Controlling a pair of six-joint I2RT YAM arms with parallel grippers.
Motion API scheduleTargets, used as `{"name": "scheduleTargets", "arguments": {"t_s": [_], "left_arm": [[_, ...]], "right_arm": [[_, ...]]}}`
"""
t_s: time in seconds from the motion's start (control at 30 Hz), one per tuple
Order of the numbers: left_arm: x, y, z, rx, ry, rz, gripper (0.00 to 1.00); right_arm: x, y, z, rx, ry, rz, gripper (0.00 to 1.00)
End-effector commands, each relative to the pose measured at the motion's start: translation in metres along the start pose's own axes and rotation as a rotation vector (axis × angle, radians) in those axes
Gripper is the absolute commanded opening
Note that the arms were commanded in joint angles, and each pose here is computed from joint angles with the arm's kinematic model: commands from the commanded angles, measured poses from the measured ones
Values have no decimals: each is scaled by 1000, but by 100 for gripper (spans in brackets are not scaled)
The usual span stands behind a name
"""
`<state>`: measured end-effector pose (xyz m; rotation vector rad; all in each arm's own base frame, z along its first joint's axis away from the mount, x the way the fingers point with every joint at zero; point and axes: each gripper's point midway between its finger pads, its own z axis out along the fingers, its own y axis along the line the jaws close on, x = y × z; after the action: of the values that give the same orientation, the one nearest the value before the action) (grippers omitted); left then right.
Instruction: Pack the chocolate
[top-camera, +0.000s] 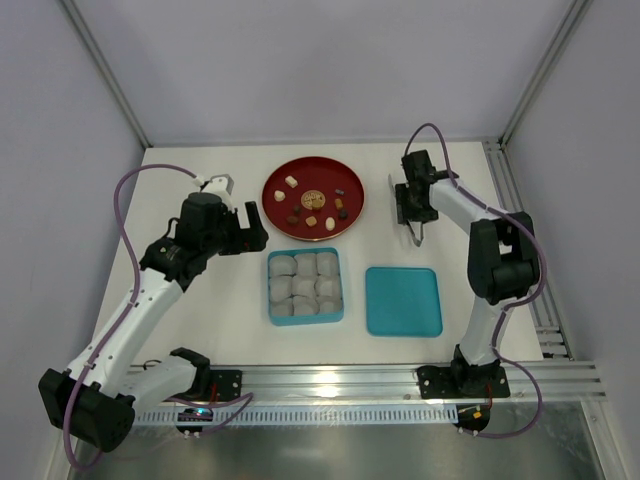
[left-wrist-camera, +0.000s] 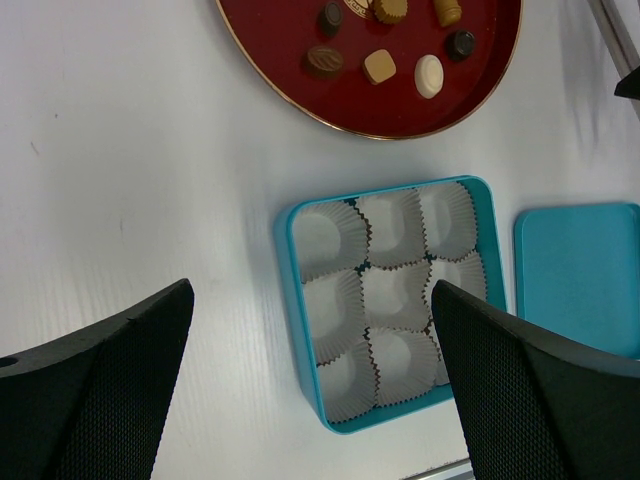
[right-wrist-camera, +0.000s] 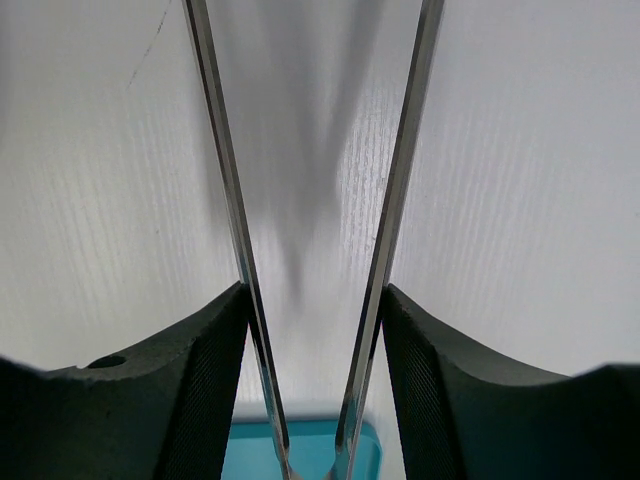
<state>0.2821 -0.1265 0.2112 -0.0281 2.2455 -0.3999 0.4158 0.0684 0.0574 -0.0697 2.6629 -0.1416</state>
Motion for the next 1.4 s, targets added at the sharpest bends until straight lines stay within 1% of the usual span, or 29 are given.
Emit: {"name": "scheduleTargets", "arguments": {"t_s": [0.0, 0.3, 0.9, 1.07, 1.37], "left_arm": [[-11, -1, -1, 7, -43, -8, 100], [-12, -2, -2, 8, -47, -8, 100], [-11, -1, -2, 5, -47, -9, 100], [-12, -1, -3, 7, -48, -9, 100], [-12, -1, -2, 8, -44, -10, 100]], "right_arm": [[-29, -3, -40, 11, -97, 19, 56], [-35, -6, -70, 22, -121, 43, 56], [-39, -3, -114, 40, -150, 41, 56], [-42, -5, -125, 43, -168, 49, 52], [-47, 1, -149, 25, -205, 46, 51]]}}
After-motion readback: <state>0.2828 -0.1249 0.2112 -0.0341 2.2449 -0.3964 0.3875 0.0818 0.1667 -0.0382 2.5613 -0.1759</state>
